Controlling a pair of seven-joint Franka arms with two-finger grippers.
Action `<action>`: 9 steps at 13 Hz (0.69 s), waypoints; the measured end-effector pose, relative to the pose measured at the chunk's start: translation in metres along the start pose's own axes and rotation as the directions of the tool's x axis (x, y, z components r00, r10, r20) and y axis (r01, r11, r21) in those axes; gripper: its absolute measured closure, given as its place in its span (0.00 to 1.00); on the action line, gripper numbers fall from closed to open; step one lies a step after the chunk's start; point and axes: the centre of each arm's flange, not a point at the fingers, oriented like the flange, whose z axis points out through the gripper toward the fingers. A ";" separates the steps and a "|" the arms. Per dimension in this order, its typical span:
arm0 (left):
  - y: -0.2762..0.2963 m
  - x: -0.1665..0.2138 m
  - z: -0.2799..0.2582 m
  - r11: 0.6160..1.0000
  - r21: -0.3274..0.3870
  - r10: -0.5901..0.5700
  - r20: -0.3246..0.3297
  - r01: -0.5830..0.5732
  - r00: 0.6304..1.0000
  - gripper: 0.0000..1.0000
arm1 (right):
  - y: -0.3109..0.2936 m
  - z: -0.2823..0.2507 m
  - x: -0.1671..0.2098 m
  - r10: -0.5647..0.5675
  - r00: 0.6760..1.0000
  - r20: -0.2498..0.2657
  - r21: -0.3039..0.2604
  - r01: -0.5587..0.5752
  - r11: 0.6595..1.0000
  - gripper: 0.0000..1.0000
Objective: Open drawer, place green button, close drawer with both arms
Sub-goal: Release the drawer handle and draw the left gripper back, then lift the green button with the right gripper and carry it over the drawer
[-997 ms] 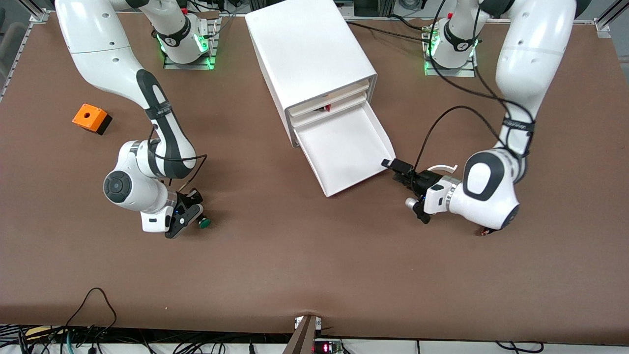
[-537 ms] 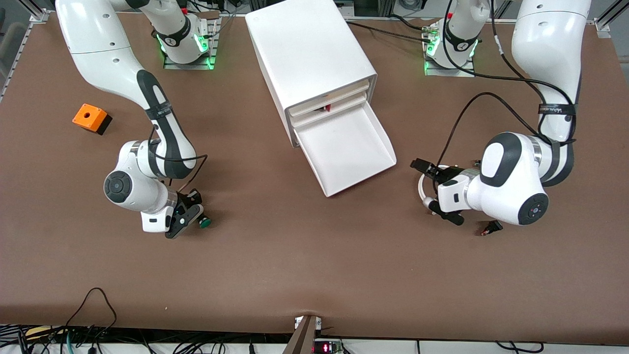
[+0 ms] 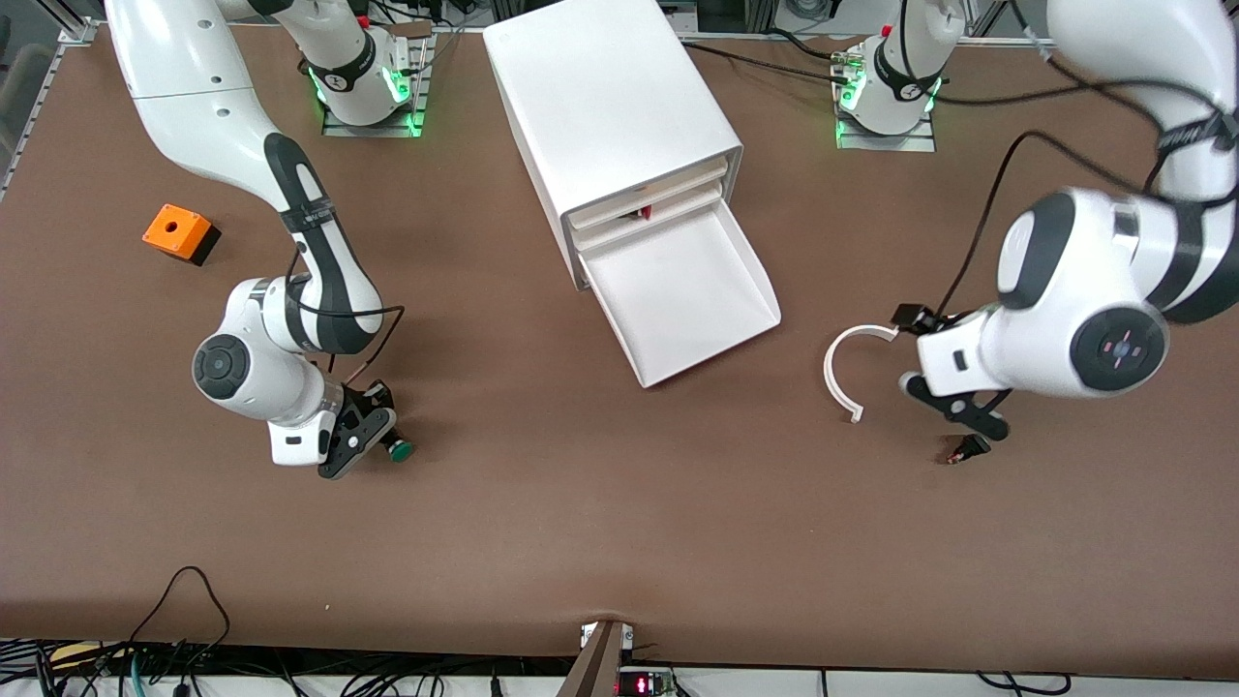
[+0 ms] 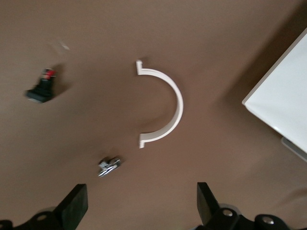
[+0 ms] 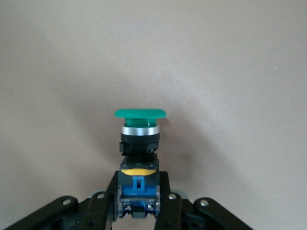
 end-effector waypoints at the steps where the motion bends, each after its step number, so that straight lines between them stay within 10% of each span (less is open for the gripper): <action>1: 0.006 -0.010 -0.022 1.000 0.026 -0.009 -0.031 0.010 0.999 0.00 | 0.001 -0.011 0.003 -0.002 1.000 -0.014 -0.010 0.002 1.000 0.67; 9: -0.023 -0.100 -0.098 0.987 0.056 -0.138 -0.167 0.149 0.976 0.00 | -0.023 -0.098 0.048 -0.079 0.989 -0.123 -0.081 0.069 0.994 0.67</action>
